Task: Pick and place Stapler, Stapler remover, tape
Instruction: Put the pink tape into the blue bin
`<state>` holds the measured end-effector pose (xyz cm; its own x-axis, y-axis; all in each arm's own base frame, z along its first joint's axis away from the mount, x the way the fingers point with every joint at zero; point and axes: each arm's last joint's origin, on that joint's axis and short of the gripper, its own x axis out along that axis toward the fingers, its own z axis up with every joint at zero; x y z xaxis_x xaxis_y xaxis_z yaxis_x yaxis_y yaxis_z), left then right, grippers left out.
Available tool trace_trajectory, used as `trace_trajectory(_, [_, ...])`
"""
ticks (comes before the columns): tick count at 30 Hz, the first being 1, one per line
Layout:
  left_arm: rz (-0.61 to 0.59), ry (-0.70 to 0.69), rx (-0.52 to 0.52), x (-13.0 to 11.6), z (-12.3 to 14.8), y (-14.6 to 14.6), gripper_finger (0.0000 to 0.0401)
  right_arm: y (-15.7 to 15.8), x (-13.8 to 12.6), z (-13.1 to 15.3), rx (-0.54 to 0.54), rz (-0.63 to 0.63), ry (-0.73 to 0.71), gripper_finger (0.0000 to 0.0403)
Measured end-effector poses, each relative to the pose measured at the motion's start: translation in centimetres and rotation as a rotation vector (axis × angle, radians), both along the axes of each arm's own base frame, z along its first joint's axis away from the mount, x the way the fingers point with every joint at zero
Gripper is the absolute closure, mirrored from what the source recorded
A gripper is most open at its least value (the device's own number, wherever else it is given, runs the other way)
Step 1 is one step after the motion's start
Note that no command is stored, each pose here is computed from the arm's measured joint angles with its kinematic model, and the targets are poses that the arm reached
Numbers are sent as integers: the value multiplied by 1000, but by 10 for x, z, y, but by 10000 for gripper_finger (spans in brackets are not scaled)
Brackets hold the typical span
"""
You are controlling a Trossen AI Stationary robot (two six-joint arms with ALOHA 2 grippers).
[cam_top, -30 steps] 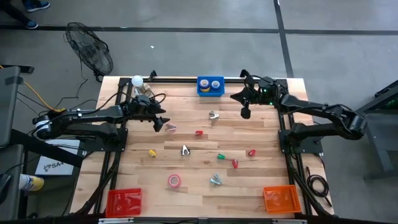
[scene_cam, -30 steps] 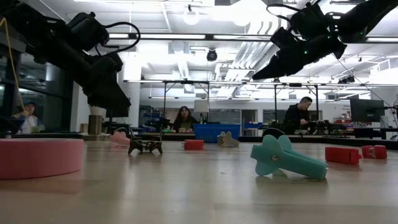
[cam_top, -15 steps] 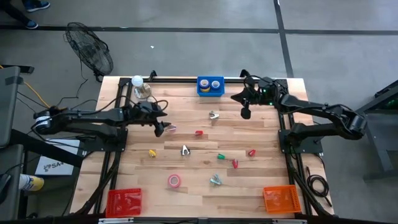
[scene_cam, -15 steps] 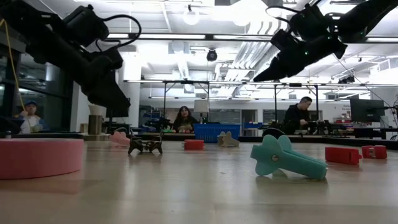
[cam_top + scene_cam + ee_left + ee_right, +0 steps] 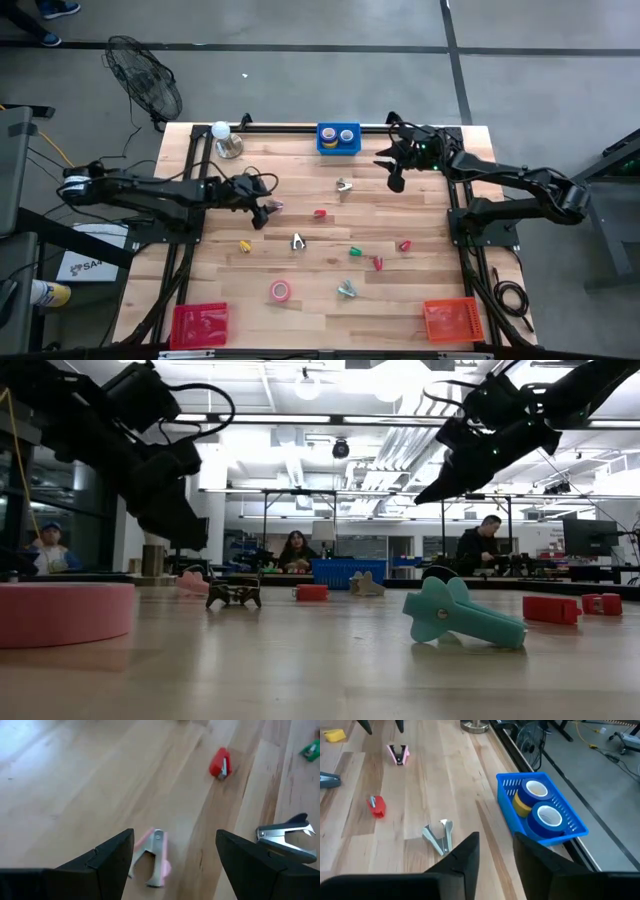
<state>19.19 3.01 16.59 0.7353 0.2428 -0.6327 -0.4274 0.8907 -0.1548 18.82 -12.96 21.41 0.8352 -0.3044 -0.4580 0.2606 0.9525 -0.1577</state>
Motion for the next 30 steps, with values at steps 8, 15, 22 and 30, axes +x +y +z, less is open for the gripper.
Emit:
trace_trajectory(8, [-60,125,-25,18,3,-8,124,1,-2,-4,21,3,37,286])
trace_trajectory(15, [-77,182,-45,32,9,-13,124,2,-1,-4,28,40,34,286])
trace_trajectory(22, [-43,187,-75,37,8,-12,124,8,-4,-11,-27,144,-69,286])
trace_trajectory(30, [-18,169,-168,37,8,-16,124,24,-17,-22,-47,145,-148,286])
